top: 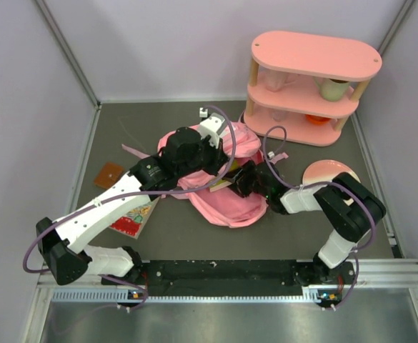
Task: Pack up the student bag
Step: Place the book in the student bag.
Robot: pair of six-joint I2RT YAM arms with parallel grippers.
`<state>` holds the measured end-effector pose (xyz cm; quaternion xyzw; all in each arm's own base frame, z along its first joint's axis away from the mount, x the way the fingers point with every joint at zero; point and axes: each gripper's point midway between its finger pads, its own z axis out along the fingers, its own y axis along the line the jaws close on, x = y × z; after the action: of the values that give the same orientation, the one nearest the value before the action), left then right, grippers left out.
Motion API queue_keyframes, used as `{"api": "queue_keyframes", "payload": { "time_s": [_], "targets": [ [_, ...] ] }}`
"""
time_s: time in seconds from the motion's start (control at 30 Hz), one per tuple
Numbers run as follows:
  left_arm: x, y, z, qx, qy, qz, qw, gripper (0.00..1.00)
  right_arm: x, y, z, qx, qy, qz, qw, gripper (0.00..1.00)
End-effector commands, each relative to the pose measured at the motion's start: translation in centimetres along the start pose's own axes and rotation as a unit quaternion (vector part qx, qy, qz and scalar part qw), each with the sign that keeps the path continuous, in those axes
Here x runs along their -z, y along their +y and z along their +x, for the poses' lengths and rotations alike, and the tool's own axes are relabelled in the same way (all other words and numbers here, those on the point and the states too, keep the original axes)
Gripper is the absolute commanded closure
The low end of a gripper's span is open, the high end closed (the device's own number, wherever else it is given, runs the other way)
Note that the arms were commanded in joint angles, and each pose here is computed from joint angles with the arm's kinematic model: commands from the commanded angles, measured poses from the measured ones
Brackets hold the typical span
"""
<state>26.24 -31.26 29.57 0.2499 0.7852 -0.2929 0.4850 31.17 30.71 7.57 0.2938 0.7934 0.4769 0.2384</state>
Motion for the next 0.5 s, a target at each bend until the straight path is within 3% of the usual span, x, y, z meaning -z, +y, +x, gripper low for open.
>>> {"api": "queue_keyframes", "payload": {
  "time_s": [0.0, 0.03, 0.07, 0.1, 0.3, 0.47],
  "targets": [
    [2.3, -2.0, -6.6, 0.001, -0.122, 0.038, 0.992, 1.00, 0.9, -1.0, 0.3, -0.005, 0.005, 0.012, 1.000, 0.58],
    [2.4, -2.0, -6.6, 0.001, -0.122, 0.040, 0.992, 1.00, 1.0, -0.7, 0.2, -0.011, -0.001, -0.004, 1.000, 0.65],
    [2.4, -2.1, -6.7, 0.000, -0.123, 0.042, 0.991, 1.00, 0.9, -0.7, 0.2, -0.014, -0.002, -0.008, 1.000, 0.87],
    [2.4, -2.2, -6.6, -0.001, -0.122, 0.044, 0.992, 1.00, 0.8, -0.4, -0.1, -0.018, -0.007, -0.015, 1.000, 0.97],
    [2.3, -2.0, -6.1, -0.003, -0.117, 0.042, 0.992, 1.00, 0.6, 5.1, -1.5, -0.034, -0.034, -0.104, 0.993, 1.00],
    [2.2, -2.5, -5.5, -0.004, -0.110, 0.056, 0.992, 1.00, -0.9, 7.9, -3.7, -0.024, -0.079, -0.100, 0.992, 1.00]
  ]
}}
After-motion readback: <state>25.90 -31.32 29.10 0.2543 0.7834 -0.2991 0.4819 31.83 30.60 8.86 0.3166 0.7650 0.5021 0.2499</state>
